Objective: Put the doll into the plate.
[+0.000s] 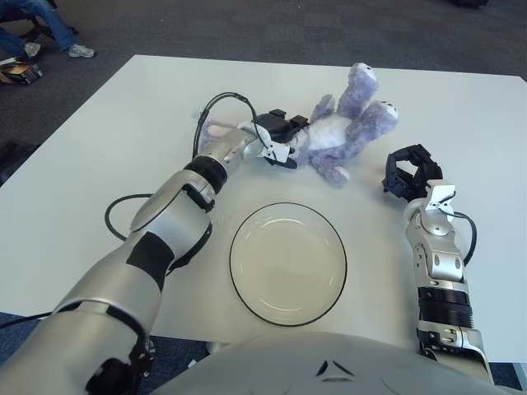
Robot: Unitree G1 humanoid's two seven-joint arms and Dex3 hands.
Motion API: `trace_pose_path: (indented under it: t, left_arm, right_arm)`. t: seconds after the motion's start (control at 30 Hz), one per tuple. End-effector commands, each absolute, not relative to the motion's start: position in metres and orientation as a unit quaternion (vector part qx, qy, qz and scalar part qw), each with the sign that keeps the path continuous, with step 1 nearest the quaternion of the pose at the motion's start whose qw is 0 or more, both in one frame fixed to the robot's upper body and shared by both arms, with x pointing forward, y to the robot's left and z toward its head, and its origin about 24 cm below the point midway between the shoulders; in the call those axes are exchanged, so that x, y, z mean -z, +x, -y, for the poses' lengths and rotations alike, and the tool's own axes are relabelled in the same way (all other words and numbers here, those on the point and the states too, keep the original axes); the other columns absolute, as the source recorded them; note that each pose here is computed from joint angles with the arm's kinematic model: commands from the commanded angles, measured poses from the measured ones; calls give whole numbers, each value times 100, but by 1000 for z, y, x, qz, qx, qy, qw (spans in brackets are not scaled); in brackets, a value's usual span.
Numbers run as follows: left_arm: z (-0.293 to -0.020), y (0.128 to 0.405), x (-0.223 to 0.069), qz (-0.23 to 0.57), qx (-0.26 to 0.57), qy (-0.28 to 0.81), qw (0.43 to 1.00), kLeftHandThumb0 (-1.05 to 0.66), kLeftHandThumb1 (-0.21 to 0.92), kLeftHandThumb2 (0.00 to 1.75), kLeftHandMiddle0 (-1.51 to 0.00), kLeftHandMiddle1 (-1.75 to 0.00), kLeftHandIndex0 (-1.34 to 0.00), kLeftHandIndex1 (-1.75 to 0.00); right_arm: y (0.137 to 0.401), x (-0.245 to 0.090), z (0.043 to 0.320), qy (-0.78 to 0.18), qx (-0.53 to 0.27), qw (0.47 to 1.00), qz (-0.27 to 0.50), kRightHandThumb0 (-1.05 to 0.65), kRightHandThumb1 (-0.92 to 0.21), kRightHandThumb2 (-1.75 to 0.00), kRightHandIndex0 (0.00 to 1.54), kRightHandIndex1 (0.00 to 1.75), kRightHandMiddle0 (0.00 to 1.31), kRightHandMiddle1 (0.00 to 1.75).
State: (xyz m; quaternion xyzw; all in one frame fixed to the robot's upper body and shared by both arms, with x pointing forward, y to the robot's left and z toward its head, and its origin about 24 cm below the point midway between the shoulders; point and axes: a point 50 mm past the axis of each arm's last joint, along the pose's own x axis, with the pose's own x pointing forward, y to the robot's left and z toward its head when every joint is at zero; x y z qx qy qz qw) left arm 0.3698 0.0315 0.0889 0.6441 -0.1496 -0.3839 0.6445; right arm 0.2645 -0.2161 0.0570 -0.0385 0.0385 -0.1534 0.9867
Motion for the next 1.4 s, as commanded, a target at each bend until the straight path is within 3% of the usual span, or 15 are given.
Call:
trace_pose_path:
  t: [0.0, 0.03, 0.2, 0.3, 0.33, 0.47, 0.67, 1.0, 1.37]
  left_arm:
    - [-38, 350, -48, 81, 468, 648, 595, 37, 41, 103, -66, -154, 0, -115]
    - [-38, 350, -48, 80, 471, 648, 593, 39, 40, 103, -67, -153, 0, -117]
    - [-38, 349, -48, 75, 483, 648, 584, 43, 38, 106, -70, -150, 0, -161]
    - [-38, 349, -49, 76, 486, 647, 583, 44, 37, 106, -71, -149, -8, -170]
    - [-39, 349, -50, 75, 486, 646, 584, 44, 37, 106, -71, -149, -10, -171]
    - [-40, 350, -49, 67, 486, 640, 591, 46, 34, 111, -74, -149, -41, -174]
    - [-41, 353, -51, 45, 483, 625, 611, 51, 20, 144, -72, -172, -71, -175]
    - [-41, 355, -51, 15, 475, 601, 642, 52, 17, 149, -72, -175, -82, -175]
    - [-41, 355, -53, 31, 464, 616, 636, 53, 17, 149, -73, -175, -87, -175]
  right_arm:
    - [256, -36, 216, -33, 154, 983, -97, -40, -59, -97, 102, 175, 40, 175]
    - [256, -36, 216, -33, 154, 983, -97, -40, -59, -97, 102, 175, 40, 175]
    - [256, -36, 217, -32, 155, 983, -98, -40, -59, -97, 101, 175, 40, 175]
    - [256, -36, 217, -32, 154, 983, -98, -40, -59, -97, 100, 175, 40, 175]
    - [256, -36, 217, -32, 154, 983, -98, -40, -59, -97, 100, 175, 40, 175]
    - [257, -37, 217, -31, 154, 983, -97, -40, -58, -97, 100, 175, 41, 175]
    - [257, -37, 217, -35, 155, 982, -99, -40, -58, -98, 100, 175, 41, 175]
    - [257, -37, 217, -36, 153, 983, -99, -41, -58, -98, 100, 175, 41, 175]
    - [257, -36, 218, -33, 146, 984, -101, -41, -58, -98, 100, 175, 41, 175]
